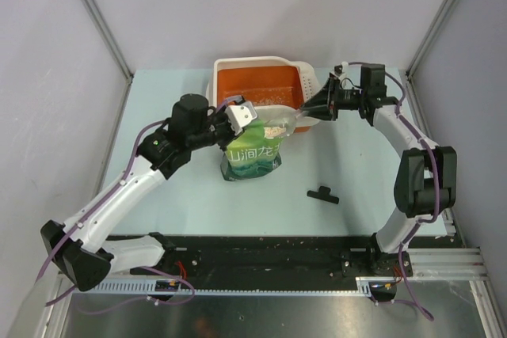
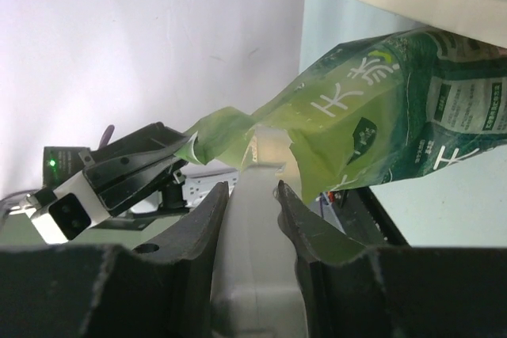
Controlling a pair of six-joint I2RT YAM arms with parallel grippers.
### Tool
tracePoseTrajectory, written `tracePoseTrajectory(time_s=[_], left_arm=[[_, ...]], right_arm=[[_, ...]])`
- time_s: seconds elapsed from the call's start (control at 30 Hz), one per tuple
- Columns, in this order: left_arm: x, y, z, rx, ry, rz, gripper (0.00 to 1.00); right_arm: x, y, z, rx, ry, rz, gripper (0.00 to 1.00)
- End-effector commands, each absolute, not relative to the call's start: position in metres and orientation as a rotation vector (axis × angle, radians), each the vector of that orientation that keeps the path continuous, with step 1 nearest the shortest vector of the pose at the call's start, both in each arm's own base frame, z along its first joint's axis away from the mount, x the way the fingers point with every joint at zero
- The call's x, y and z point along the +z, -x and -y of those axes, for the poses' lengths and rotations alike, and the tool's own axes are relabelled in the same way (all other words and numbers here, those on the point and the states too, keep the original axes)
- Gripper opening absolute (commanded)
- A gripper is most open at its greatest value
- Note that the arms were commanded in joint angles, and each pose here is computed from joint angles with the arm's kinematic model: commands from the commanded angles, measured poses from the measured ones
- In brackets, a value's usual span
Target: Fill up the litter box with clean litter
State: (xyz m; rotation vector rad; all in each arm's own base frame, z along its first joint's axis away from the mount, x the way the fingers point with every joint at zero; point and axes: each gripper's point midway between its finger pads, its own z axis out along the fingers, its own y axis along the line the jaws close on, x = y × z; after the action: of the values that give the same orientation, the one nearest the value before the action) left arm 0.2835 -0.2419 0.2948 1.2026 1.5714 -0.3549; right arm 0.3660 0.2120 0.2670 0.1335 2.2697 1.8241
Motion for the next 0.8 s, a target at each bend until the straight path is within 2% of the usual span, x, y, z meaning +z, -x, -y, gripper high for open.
tracePoseTrajectory(time_s=[0.0,0.77], left_arm=[[0.35,-0.293,0.241,-0.327,-1.109,-1.445,0.0],[0.355,-0.307,0.236,-0.316,-1.077,-1.466,0.0]], right_arm=[[0.277,-0.379,-0.196,1.934,-0.086,-2.173,0.0],[0.264,-0.392,-0.193,2.041,-0.148,-2.189,0.0]])
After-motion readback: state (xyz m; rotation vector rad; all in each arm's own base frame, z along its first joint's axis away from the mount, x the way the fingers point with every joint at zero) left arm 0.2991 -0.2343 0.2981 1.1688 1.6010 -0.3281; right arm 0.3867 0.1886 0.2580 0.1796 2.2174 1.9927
